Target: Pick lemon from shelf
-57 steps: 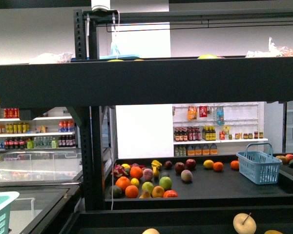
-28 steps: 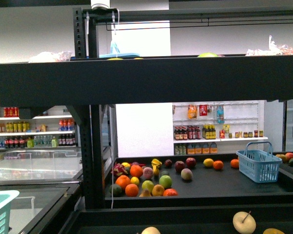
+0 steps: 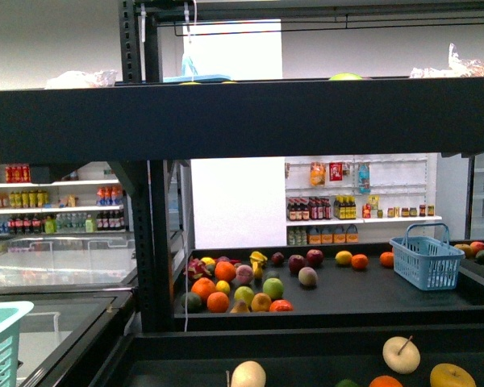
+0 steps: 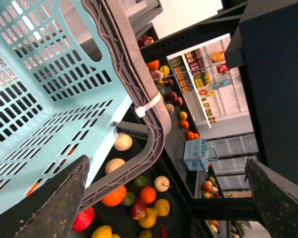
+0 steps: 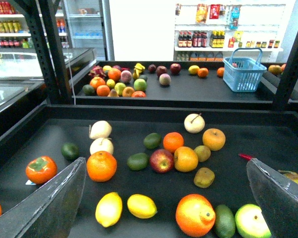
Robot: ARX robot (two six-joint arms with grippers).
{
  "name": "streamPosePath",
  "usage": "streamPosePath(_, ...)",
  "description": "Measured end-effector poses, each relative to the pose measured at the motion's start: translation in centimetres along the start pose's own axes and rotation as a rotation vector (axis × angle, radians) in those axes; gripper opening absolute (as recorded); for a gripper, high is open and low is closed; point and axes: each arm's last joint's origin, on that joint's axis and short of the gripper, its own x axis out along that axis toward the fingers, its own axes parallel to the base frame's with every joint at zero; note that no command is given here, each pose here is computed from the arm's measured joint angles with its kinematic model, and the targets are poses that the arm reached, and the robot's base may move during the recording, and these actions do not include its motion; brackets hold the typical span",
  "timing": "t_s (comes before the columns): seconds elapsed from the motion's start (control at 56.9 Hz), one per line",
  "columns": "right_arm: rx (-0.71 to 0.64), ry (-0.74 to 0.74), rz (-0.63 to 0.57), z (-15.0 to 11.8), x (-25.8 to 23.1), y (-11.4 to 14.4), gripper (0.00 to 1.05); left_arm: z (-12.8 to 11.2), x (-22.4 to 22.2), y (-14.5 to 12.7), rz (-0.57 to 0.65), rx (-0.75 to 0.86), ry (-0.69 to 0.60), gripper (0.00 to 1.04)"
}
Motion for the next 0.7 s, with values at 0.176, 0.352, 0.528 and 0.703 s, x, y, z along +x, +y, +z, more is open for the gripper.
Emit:
streamPosePath(0.176,0.000,0.000,0.000,0.0,0.0,0.0,0.97,1.4,2.2,1.4,-0.035,-0.119,-0.010,0.97)
streamPosePath(0.352,0.000,0.000,0.000,0.0,0.0,0.0,0.97,2.8,4.3,1.4,-0.099,-0.198,-0.048,0.97)
streamPosePath(0.528,0.000,0.000,0.000,0.0,0.0,0.0,0.97,3.7,6.5,1.4,-0.123,-0.268,-0.063,0.97)
streamPosePath(0.703,0.000,0.000,0.000,0.0,0.0,0.0,0.97,4.3,7.8,1.6,-0.135,-0.287,-0.076,0.97)
